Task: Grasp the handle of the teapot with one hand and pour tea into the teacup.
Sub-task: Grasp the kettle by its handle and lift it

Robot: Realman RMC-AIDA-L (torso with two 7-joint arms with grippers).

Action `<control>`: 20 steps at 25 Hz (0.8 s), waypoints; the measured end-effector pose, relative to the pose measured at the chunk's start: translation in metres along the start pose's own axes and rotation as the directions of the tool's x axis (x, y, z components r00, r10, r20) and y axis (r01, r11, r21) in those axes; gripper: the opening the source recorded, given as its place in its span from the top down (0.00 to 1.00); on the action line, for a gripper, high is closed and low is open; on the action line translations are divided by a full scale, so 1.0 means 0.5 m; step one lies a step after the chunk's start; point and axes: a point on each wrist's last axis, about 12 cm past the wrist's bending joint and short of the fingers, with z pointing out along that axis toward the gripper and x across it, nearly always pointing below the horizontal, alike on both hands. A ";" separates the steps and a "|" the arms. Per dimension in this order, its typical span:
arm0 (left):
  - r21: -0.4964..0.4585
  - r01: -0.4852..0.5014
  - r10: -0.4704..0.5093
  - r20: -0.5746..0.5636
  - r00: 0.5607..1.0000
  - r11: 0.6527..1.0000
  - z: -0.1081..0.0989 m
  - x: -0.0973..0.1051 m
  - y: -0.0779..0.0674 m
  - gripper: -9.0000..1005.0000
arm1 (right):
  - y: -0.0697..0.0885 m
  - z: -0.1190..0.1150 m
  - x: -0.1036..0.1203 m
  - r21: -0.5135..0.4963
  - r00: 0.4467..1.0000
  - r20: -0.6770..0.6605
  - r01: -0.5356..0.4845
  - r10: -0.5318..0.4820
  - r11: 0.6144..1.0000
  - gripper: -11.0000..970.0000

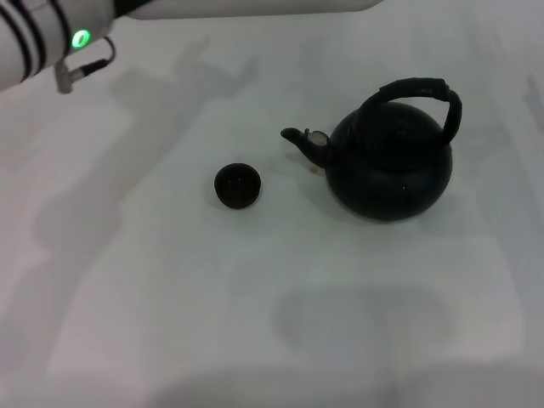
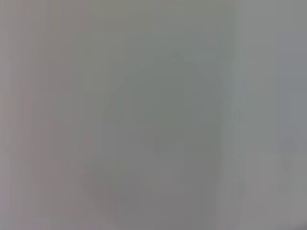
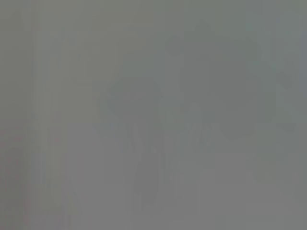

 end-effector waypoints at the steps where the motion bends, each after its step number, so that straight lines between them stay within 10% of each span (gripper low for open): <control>1: -0.055 0.037 -0.034 0.045 0.998 0.998 -0.012 0.020 0.018 0.12 | 0.000 0.001 0.000 0.002 1.000 0.000 -0.001 0.001 1.000 0.10; 9: -0.195 0.209 -0.188 0.121 0.975 0.958 -0.031 0.066 0.072 0.12 | -0.002 0.002 0.000 0.001 1.000 -0.004 0.002 -0.002 1.000 0.10; 17: -0.243 -0.034 0.049 0.054 0.997 0.970 -0.015 0.073 0.069 0.12 | -0.001 0.006 -0.001 0.001 1.000 -0.005 0.004 -0.004 1.000 0.10; 20: -0.318 0.094 -0.056 0.125 0.991 0.943 -0.019 0.066 0.085 0.12 | -0.002 0.006 0.000 0.001 1.000 -0.007 0.005 -0.005 1.000 0.10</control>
